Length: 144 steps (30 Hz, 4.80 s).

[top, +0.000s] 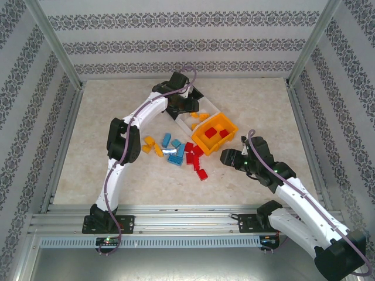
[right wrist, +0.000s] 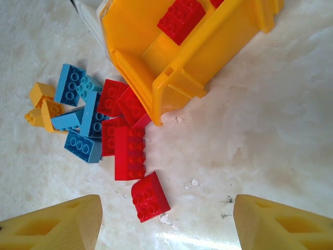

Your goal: Sort the legos into containers by color

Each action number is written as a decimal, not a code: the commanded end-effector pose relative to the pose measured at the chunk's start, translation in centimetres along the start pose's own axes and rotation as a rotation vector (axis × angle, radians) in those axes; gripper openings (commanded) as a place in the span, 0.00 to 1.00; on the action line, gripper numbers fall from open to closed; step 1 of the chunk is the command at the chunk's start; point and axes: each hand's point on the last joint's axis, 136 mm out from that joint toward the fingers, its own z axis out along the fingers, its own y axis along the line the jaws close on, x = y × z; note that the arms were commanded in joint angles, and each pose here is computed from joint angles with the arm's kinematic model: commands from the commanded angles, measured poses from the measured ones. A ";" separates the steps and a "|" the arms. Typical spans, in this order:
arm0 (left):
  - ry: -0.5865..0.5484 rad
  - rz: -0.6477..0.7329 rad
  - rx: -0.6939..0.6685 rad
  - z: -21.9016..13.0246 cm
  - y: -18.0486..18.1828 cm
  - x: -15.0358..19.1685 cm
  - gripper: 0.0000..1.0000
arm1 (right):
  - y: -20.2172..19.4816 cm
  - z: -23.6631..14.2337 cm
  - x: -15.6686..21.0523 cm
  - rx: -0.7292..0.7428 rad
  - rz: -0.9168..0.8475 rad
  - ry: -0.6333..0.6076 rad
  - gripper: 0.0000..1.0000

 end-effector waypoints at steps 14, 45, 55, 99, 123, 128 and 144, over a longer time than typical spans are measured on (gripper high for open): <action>0.024 0.073 -0.338 -12.4 6.2 7.7 0.58 | 1.3 1.6 0.3 -0.048 -0.027 0.052 0.68; 0.298 0.006 -0.507 -9.7 17.7 15.5 0.76 | 2.3 2.3 1.4 -0.032 -0.063 0.080 0.69; 0.308 0.003 -0.500 -8.5 18.5 14.7 0.75 | 2.3 2.6 1.4 -0.024 -0.060 0.086 0.69; 0.021 -0.167 -0.124 -11.3 8.9 6.0 0.48 | 1.8 1.7 0.5 -0.003 -0.070 0.035 0.70; -0.069 -0.212 0.174 -1.7 -0.5 -1.1 0.51 | -0.4 -0.7 0.8 0.023 -0.031 -0.010 0.69; -0.049 -0.215 0.170 -1.0 -0.3 -0.4 0.54 | -0.3 -0.4 0.8 0.019 -0.023 -0.007 0.70; -0.077 -0.179 0.155 -3.4 -0.9 -0.7 0.71 | 0.6 0.3 1.6 -0.025 -0.028 0.056 0.70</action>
